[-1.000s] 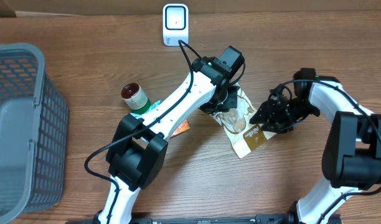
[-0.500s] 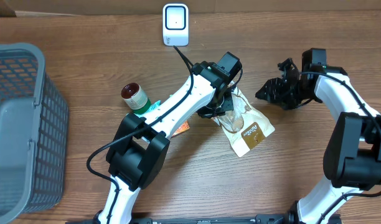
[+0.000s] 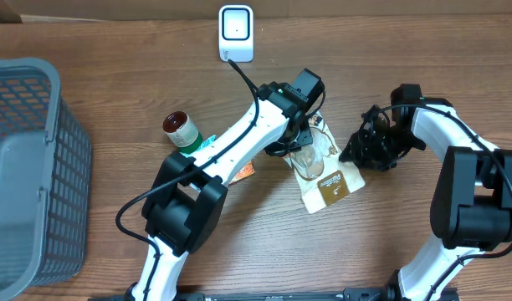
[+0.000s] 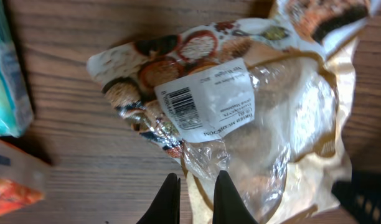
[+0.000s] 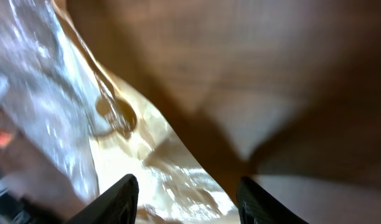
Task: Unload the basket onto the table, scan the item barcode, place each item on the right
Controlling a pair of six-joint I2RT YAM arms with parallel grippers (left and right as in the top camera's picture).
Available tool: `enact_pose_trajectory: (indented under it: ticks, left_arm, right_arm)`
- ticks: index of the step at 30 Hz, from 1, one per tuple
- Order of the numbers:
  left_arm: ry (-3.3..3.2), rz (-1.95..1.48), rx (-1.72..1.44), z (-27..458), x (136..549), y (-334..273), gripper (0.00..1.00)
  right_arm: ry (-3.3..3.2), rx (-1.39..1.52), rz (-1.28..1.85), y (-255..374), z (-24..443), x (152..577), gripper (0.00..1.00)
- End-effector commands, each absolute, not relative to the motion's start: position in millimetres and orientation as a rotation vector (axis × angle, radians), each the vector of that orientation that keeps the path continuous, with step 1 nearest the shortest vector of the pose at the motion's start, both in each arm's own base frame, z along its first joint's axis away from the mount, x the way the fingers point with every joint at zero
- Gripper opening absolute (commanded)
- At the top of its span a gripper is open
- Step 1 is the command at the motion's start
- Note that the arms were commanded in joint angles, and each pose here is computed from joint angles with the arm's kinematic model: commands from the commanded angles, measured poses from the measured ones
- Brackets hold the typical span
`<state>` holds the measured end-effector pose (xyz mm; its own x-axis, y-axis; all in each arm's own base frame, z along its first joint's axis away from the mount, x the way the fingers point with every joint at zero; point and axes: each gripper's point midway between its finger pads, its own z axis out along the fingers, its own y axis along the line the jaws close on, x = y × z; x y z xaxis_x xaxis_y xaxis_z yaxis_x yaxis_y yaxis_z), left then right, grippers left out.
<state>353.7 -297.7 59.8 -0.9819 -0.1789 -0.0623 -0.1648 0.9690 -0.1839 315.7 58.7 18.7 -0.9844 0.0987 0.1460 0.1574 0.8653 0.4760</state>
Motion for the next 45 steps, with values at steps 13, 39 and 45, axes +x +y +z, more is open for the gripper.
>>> enact_pose_trajectory:
  ticks: [13,39,45]
  left_arm:
    - [3.062,-0.256,-0.101,54.7,360.2,-281.8,0.04]
    - [3.085,-0.466,-0.340,-5.5,336.0,-304.3,0.04]
    - [3.099,-0.450,-0.345,-13.2,330.5,-299.8,0.04]
  right_arm:
    - [-2.902,-0.101,-0.968,72.3,34.2,319.6,0.55]
    - [-2.955,-0.070,-0.992,75.3,-1.3,311.1,0.64]
    - [-2.933,-0.074,-1.054,81.6,-2.0,307.3,0.54]
